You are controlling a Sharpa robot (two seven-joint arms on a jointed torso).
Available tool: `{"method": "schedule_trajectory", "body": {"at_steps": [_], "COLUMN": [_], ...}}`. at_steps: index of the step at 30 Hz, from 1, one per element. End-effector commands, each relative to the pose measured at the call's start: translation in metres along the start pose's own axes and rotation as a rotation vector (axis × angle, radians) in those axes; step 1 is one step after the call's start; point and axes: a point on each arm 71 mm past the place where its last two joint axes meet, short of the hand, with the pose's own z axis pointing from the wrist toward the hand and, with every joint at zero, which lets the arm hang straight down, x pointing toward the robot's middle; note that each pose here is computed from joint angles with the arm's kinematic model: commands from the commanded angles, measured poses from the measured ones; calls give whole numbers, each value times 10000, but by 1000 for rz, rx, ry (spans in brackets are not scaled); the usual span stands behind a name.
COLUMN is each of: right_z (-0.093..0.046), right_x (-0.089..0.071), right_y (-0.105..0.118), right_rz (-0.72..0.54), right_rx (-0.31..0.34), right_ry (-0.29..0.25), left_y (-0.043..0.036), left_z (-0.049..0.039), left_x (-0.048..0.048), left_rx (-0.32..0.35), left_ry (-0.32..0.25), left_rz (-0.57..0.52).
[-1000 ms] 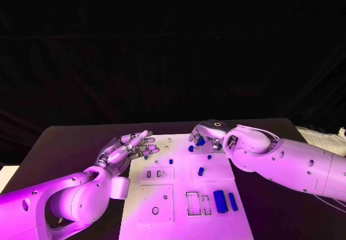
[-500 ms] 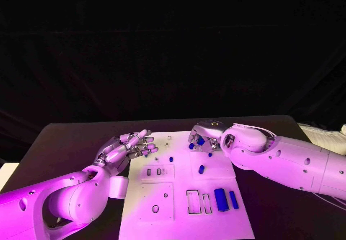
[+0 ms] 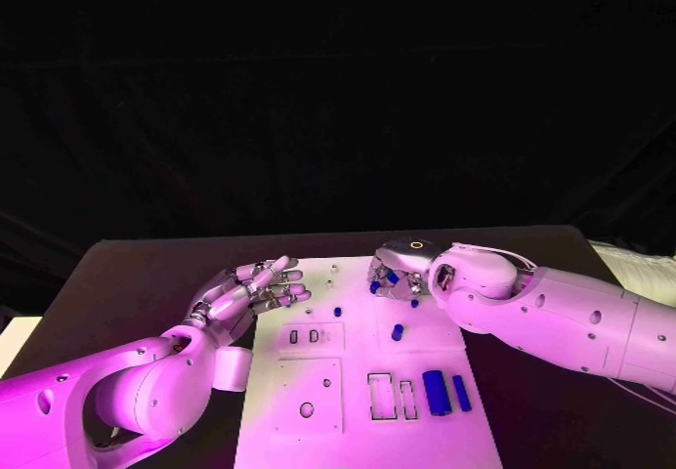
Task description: Assemble the parts on the task board
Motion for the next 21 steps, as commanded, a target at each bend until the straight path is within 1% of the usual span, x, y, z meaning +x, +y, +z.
{"method": "schedule_trajectory", "body": {"at_steps": [1,5,8,16,17,21], "right_z": [9,12,13,-9,-13,-6], "right_x": [29,33,24,-78,-102,-163], "right_y": [1,2,9,65,78,91], "right_rz": [-18,-19,-18,-3,0,7], "right_rx": [3,3,-2,-12,-11,2], "right_ry": [35,40,28,-76,-93,-133], "left_y": [-8,-9,-7,-5,-5,-5], "left_z": [-2,-2,0,4,4,5], "left_x": [27,27,27,21,18,13], "left_rx": [1,1,0,-3,-3,-4], "left_ry": [19,20,20,18,17,15], "left_rz": [-11,-12,-12,-10,-10,-9]}}
